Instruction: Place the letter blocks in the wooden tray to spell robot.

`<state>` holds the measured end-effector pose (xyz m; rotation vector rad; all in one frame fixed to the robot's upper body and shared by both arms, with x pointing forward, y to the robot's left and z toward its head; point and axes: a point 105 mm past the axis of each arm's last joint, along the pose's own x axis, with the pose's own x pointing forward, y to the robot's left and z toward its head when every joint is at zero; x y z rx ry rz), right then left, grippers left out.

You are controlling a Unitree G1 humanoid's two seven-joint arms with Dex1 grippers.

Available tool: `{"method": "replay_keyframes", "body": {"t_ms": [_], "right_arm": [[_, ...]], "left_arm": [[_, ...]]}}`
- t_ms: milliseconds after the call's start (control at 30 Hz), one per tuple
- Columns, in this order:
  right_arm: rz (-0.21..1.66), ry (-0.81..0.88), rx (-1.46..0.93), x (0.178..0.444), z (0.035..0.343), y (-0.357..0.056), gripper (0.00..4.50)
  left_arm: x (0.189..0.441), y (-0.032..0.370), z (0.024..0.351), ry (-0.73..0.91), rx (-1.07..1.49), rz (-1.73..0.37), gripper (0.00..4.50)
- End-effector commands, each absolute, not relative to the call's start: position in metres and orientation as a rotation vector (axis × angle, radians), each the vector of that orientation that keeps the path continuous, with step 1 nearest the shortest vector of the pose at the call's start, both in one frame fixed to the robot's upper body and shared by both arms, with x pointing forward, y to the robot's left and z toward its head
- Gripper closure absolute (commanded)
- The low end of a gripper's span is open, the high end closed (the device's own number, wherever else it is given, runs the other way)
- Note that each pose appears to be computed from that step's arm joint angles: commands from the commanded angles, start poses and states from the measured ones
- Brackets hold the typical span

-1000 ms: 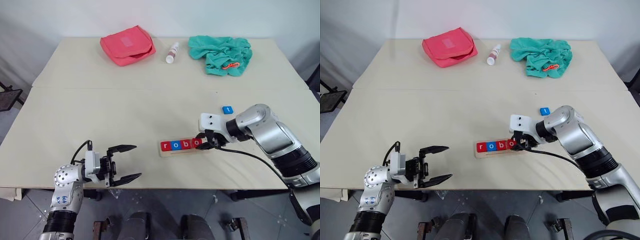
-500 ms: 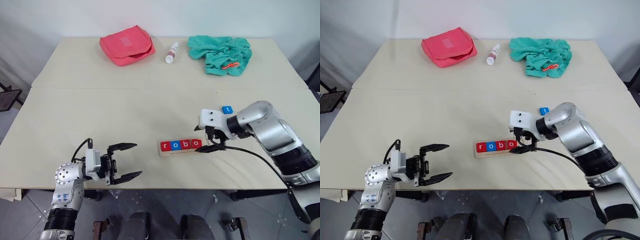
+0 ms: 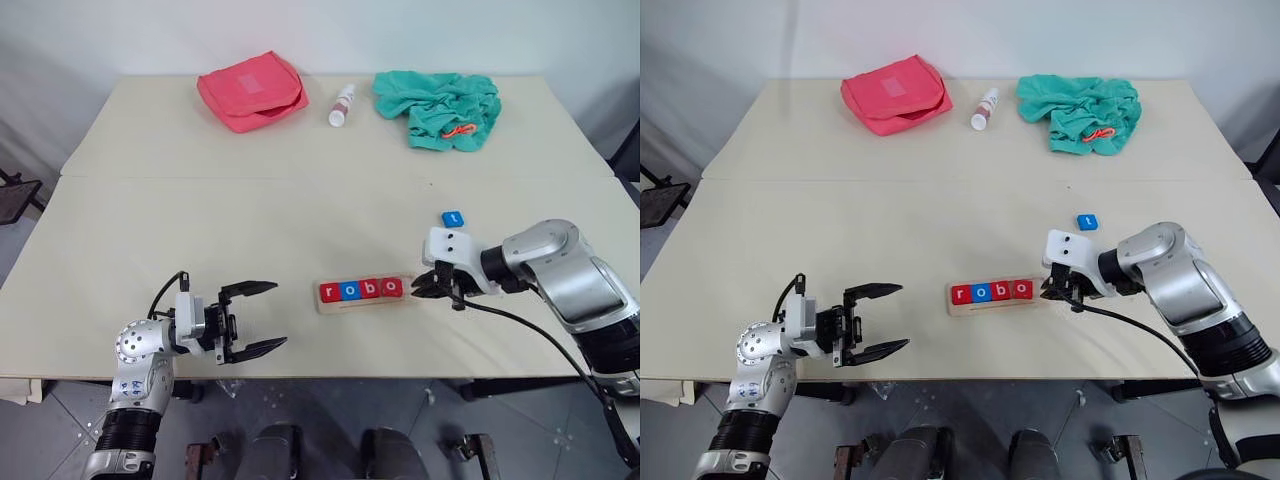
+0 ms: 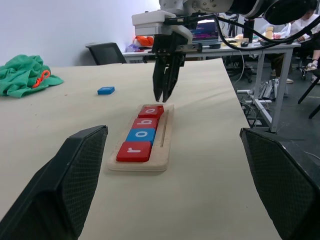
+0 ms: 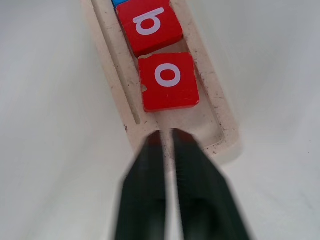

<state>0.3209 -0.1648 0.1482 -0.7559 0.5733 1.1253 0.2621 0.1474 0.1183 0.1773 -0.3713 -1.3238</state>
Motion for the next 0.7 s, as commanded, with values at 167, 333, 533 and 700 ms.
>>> {"method": "replay_keyframes", "body": {"t_ms": [167,333,533,700], "right_arm": [[1.147,0.530,-0.758,0.328,0.148,-0.150,4.43],[1.150,0.512,-0.752,0.335,0.150,-0.143,4.43],[1.132,0.507,-0.756,0.337,0.151,-0.145,4.43],[1.116,0.518,-0.769,0.331,0.154,-0.152,4.43]], "left_arm": [[0.258,0.150,0.121,-0.389,0.198,-1.323,0.00],[0.257,0.150,0.121,-0.387,0.199,-1.316,0.00],[0.258,0.150,0.121,-0.388,0.200,-1.311,0.00],[0.258,0.148,0.120,-0.389,0.199,-1.315,0.00]]}}
